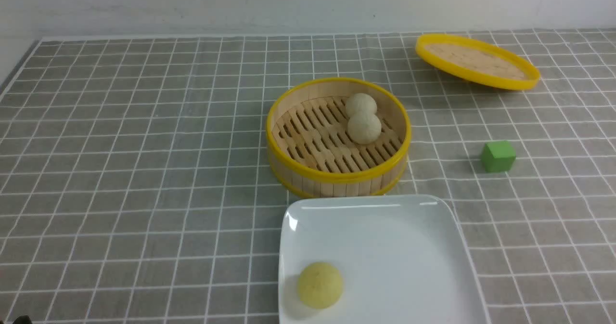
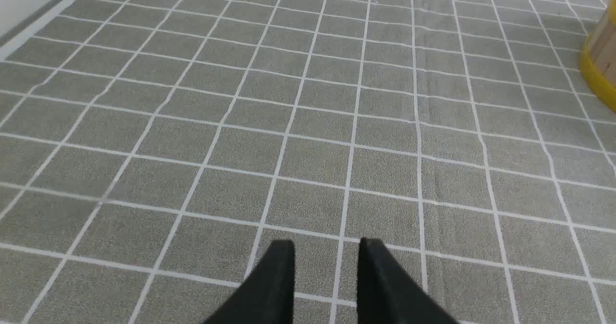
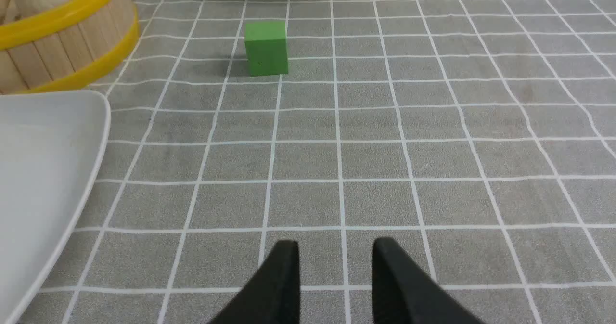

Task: Put the steamed buns into the plate on the grey tablecloth.
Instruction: 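Reach toward a bun in the bamboo steamer with the right gripper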

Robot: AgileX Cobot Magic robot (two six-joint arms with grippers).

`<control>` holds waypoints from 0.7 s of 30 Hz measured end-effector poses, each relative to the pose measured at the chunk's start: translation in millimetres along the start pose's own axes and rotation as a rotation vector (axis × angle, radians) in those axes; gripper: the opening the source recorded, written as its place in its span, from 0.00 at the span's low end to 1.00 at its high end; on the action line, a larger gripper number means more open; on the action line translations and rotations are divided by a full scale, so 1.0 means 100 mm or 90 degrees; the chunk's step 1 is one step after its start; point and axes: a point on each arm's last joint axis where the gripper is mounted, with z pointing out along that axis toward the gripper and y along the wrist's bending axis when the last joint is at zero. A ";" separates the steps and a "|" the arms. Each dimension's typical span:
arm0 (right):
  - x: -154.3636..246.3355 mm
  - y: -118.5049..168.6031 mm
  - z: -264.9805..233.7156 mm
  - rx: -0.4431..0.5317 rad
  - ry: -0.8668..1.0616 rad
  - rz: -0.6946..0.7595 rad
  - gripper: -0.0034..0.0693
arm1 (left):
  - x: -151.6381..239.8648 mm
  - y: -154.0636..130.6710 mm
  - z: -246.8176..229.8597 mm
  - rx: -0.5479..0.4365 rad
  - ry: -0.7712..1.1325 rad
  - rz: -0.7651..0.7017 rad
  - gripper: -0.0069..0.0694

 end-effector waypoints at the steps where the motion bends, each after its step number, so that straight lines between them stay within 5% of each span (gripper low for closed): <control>1: 0.00 0.00 0.00 0.000 0.000 0.000 0.38 | 0.00 0.00 0.00 0.000 0.000 0.000 0.38; 21: 0.00 0.00 0.00 0.000 0.000 0.000 0.38 | 0.00 0.00 0.00 0.000 0.000 0.000 0.40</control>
